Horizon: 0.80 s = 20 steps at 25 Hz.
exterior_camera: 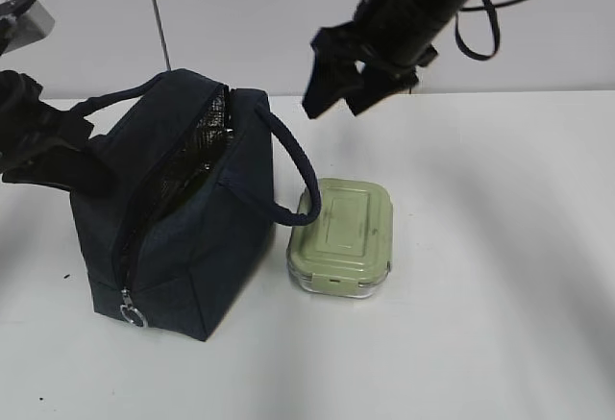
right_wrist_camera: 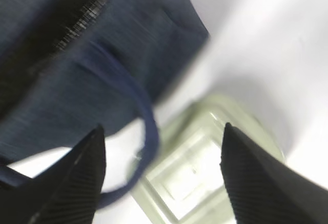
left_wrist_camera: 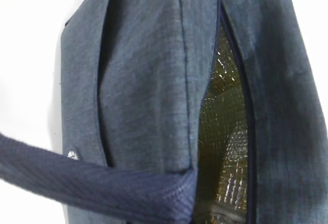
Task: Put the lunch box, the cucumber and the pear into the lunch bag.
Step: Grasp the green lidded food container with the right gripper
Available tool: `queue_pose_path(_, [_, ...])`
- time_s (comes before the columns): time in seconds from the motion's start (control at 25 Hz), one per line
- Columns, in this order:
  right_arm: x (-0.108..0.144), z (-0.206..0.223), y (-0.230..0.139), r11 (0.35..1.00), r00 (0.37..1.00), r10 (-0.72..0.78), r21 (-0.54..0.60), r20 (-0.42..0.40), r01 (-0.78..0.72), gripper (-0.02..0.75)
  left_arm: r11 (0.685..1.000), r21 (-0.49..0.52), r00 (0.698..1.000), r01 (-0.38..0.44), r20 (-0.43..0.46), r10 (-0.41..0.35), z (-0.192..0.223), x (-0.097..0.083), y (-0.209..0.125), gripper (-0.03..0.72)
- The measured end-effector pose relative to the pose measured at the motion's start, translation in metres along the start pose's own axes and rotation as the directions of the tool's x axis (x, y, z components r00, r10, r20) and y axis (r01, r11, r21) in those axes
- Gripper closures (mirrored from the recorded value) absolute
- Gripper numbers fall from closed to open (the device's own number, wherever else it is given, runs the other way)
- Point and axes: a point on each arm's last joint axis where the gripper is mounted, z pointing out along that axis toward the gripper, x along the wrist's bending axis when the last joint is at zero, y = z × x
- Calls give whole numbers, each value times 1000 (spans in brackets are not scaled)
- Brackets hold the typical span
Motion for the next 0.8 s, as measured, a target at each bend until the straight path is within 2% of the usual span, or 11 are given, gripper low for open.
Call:
queue_pose_path(0.12, [-26,10,-33,992,993,113,46,29,-114,206,1000,0,1000,0,0,0,0,0,0,705])
queue_pose_path(0.2, [-36,16,-54,982,983,183,37,28,-184,206,1000,0,1000,0,0,0,0,0,0,705])
queue_pose_path(0.28, [-46,24,-80,962,962,274,12,-17,-273,206,1000,0,1000,0,0,0,0,0,0,705])
queue_pose_path(0.4, [-53,36,-107,920,911,381,-33,-155,-390,206,1000,0,1000,0,0,0,0,0,0,705])
queue_pose_path(0.48, [-60,41,-116,884,872,438,-70,-220,-462,206,1000,0,1000,0,0,0,0,0,0,705])
queue_pose_path(0.56, [-66,46,-120,862,850,465,-94,-245,-499,206,1000,0,1000,-1,-1,1,0,0,0,705])
queue_pose_path(0.8, [-75,54,-121,844,840,488,-118,-235,-524,207,1000,1,1000,-1,0,1,0,0,0,706])
